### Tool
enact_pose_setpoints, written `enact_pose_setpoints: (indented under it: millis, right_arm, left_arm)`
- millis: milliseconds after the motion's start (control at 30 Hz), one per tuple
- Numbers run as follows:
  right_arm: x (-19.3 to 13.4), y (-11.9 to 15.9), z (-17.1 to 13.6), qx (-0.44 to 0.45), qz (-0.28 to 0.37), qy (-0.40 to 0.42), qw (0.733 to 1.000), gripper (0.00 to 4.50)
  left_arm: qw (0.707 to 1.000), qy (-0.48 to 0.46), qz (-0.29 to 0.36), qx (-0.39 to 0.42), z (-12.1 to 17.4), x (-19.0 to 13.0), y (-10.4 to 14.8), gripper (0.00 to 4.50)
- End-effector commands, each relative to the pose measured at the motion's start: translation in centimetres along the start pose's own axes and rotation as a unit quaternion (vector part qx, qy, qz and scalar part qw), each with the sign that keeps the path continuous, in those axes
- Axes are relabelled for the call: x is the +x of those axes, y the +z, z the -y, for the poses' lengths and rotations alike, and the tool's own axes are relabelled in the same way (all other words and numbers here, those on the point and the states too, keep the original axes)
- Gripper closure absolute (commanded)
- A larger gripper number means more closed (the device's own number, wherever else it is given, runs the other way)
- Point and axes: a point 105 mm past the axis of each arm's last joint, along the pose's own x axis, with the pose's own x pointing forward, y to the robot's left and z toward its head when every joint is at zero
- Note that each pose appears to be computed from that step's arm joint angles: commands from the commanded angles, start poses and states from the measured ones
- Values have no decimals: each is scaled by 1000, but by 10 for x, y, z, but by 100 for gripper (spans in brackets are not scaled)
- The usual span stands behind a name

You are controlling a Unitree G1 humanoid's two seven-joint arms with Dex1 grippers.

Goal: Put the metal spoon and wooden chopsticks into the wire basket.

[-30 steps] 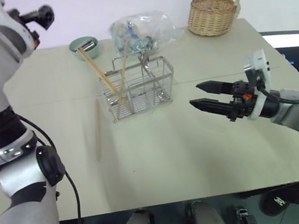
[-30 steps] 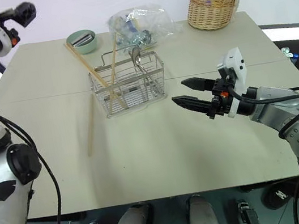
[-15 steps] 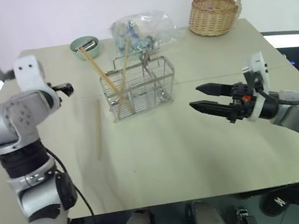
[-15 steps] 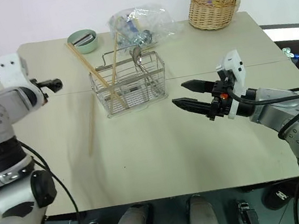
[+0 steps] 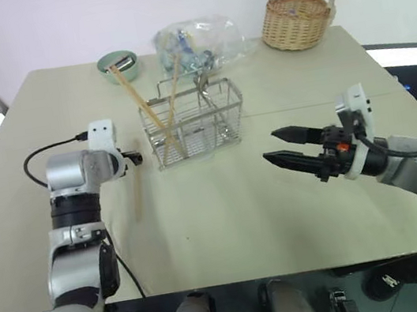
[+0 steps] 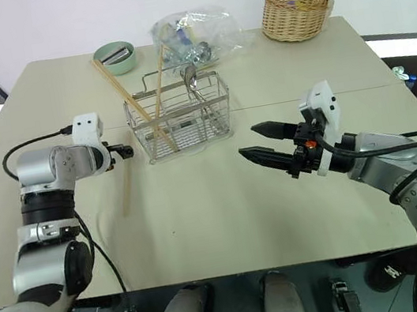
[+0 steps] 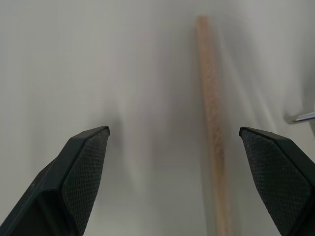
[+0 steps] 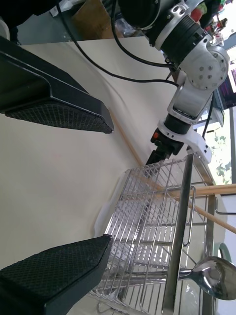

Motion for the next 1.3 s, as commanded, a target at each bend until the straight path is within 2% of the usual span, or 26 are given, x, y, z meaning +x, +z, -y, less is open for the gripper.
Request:
enact_pose_setpoints:
  millis: [33, 300, 333, 400, 433, 633, 900, 1000, 1100, 1167, 1233, 1300]
  right_arm:
    - [-2, 7, -8, -13, 21, 4, 1000, 113]
    - [-2, 8, -9, -13, 31, -7, 999, 113]
    - [-2, 9, -9, -13, 33, -8, 999, 113]
    - [-2, 9, -9, -13, 34, -10, 999, 113]
    - [-2, 9, -9, -13, 34, -10, 999, 113]
    - [0, 10, -7, -12, 35, -11, 999, 113]
    - [1, 10, -3, -12, 37, -14, 999, 113]
    - [0, 9, -2, -10, 32, -13, 999, 113]
    - [0, 9, -3, -13, 23, -7, 1000, 113]
    - [-2, 10, -3, -15, 17, -3, 1000, 113]
    - [-3, 11, -3, -19, 9, 1, 1000, 113]
    - [-5, 12, -2, -25, -2, 4, 1000, 113]
  left_arm:
    - [1000, -13, 9, 25, 6, 3, 12, 4]
    - [999, -37, -27, 23, 19, 18, 2, 4]
    - [999, -39, -30, 18, 20, 18, 1, 27]
    - [999, -42, -31, 11, 21, 19, 2, 87]
    - [999, -42, -30, 10, 22, 19, 2, 131]
    - [999, -33, -23, -3, 19, 19, 6, 436]
    - [999, -14, -21, -23, 6, 17, 5, 445]
    - [999, 23, 9, -32, -15, 9, 16, 445]
    - [992, 56, 91, -74, -43, -8, 46, 445]
    - [976, 63, 187, -91, -57, -28, 79, 445]
    - [947, 60, 307, -79, -65, -62, 118, 445]
    - [912, 33, 397, -96, -66, -97, 145, 445]
